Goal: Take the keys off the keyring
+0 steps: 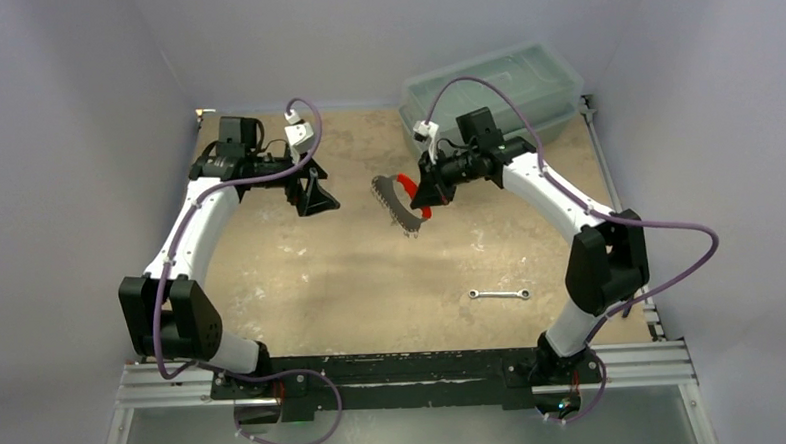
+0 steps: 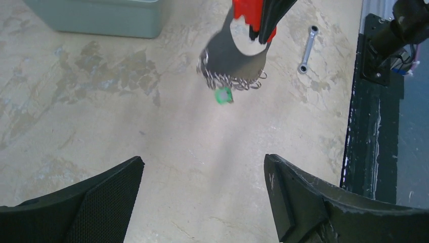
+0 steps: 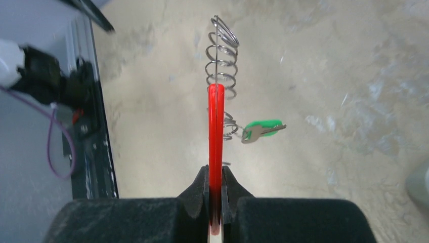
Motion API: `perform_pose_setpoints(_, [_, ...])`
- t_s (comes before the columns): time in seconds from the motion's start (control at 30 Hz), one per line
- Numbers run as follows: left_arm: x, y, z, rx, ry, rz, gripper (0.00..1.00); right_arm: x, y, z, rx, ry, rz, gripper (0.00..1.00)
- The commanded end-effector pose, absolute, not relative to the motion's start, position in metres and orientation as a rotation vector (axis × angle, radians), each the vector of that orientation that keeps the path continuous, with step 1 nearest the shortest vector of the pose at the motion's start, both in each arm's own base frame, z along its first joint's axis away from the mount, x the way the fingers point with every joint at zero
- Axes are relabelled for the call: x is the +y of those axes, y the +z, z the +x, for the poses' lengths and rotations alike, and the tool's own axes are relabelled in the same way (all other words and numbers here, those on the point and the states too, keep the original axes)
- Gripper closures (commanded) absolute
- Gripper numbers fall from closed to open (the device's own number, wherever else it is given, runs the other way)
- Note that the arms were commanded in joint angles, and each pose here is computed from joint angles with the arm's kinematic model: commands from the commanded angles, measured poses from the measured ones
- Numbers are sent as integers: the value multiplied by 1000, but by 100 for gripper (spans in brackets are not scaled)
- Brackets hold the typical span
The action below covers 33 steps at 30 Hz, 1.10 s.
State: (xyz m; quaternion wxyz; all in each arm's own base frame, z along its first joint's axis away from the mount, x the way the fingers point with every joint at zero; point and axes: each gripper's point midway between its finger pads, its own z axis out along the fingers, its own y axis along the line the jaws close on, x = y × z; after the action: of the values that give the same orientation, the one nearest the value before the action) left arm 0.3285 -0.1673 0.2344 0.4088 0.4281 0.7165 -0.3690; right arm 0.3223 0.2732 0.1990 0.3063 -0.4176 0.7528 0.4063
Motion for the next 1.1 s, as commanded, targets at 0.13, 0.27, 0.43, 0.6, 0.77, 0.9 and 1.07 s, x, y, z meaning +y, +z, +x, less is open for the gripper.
perform_pose_setpoints(0.13, [-197, 241, 303, 1649, -1013, 1293, 15, 282, 198, 278, 1906, 1071, -1431, 100])
perform_pose_setpoints(0.27, [-220, 228, 283, 1640, -1080, 1360, 17, 290, 200, 265, 1872, 1086, -1490, 100])
perform_pose_setpoints(0.43, [-238, 218, 270, 1633, -1134, 1405, 21, 300, 206, 253, 1828, 1106, -1554, 100])
perform_pose_setpoints(0.6, [-246, 212, 256, 1617, -1204, 1423, 36, 304, 213, 250, 1799, 1132, -1567, 100])
perform_pose_setpoints(0.77, [-253, 202, 244, 1643, -1253, 1424, 60, 308, 217, 247, 1778, 1144, -1583, 100])
perform_pose_setpoints(0.9, [-256, 204, 244, 1676, -1282, 1383, 96, 309, 219, 243, 1763, 1191, -1598, 98])
perform_pose_setpoints(1.07, [-252, 213, 249, 1705, -1319, 1298, 100, 309, 228, 246, 1751, 1232, -1544, 70])
